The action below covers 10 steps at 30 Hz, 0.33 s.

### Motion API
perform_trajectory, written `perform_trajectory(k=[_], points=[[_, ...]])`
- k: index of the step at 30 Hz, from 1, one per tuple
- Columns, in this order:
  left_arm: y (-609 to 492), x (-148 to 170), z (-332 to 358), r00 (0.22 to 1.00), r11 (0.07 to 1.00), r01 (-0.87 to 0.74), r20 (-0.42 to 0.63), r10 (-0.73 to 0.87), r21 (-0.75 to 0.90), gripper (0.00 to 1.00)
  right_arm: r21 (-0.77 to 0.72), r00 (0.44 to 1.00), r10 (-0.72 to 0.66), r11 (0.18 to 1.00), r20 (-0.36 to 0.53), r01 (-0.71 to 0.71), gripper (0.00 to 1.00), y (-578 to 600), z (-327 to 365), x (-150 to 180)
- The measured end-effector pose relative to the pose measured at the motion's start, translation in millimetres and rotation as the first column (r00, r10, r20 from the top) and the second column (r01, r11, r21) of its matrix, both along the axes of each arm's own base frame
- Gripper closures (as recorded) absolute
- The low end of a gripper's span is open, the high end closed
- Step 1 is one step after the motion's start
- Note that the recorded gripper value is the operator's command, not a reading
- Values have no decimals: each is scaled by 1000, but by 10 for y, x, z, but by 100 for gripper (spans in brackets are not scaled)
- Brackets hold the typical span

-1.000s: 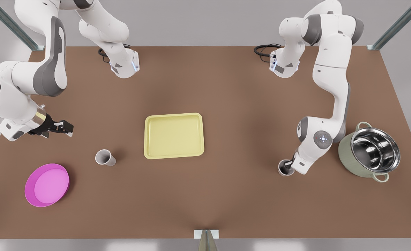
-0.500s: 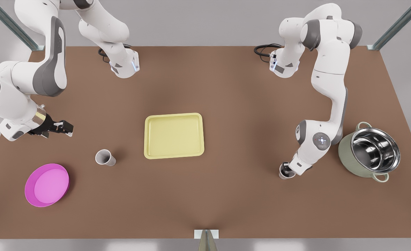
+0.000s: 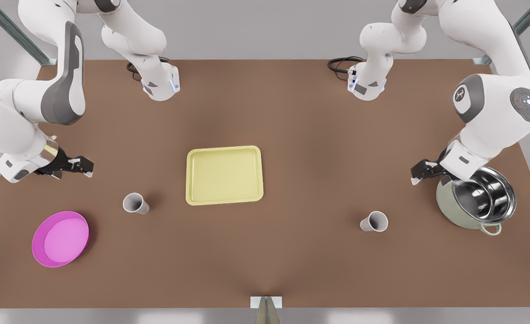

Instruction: Use the left arm to pick up the white IKEA cup from the tray and place it on the middle-left position; use the right arm to pick up the white IKEA cup from the tray and place it on the middle-right position

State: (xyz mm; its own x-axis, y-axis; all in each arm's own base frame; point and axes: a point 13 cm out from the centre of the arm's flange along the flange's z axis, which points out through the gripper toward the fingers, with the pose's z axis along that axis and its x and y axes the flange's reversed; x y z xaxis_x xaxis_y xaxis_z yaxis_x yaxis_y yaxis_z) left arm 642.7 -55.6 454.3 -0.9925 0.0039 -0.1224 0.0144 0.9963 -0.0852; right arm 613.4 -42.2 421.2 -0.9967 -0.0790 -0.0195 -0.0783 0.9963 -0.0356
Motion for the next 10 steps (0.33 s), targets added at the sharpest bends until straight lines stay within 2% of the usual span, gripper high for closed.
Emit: perform_trajectory(k=[4, 10], points=[[-43, -201, -89, 996, 1000, 5, -88, -5, -5, 0, 0, 1000, 0, 1000, 3, 0, 0, 0, 3, 10], [-34, -341, -142, 989, 1000, 1, -148, -2, -4, 0, 1, 1000, 0, 1000, 4, 0, 0, 0, -16, 24]])
